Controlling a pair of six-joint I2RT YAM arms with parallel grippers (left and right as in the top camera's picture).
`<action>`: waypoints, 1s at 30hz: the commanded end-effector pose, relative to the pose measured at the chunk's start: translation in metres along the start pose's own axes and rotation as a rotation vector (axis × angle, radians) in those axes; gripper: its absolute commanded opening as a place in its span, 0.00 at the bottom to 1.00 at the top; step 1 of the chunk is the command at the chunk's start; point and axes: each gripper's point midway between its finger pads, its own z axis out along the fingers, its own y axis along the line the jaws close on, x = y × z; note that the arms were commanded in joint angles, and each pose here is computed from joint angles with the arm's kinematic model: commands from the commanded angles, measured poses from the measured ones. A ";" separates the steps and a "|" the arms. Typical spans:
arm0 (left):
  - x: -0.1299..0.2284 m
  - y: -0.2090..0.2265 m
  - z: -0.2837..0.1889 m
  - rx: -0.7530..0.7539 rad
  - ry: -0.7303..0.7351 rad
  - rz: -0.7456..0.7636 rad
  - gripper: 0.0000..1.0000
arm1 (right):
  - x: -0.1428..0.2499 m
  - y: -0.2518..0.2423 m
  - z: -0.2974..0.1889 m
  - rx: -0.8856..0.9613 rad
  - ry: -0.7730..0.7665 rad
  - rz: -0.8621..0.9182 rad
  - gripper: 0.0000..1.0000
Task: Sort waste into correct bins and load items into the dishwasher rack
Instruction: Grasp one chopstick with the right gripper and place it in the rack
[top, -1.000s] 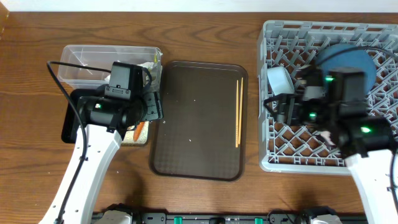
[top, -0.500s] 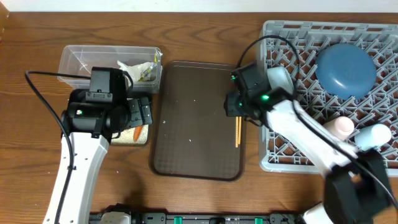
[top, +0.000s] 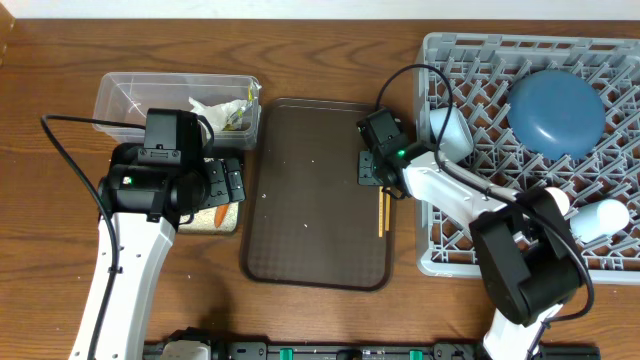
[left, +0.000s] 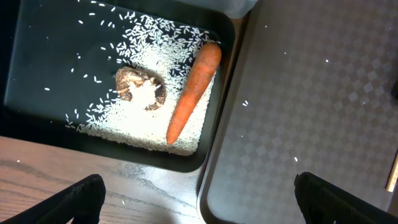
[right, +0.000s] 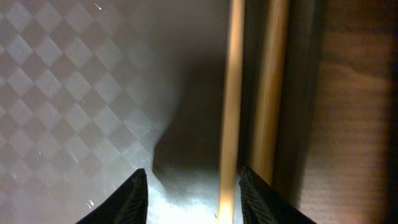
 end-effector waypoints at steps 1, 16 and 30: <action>-0.003 0.002 -0.004 -0.009 -0.016 0.005 0.98 | 0.008 -0.005 0.016 0.030 0.030 0.007 0.32; -0.003 0.002 -0.004 -0.009 -0.016 0.005 0.98 | 0.007 -0.004 0.010 0.029 0.031 -0.011 0.01; -0.003 0.002 -0.004 -0.009 -0.016 0.005 0.98 | -0.046 0.004 -0.163 -0.172 -0.242 -0.189 0.01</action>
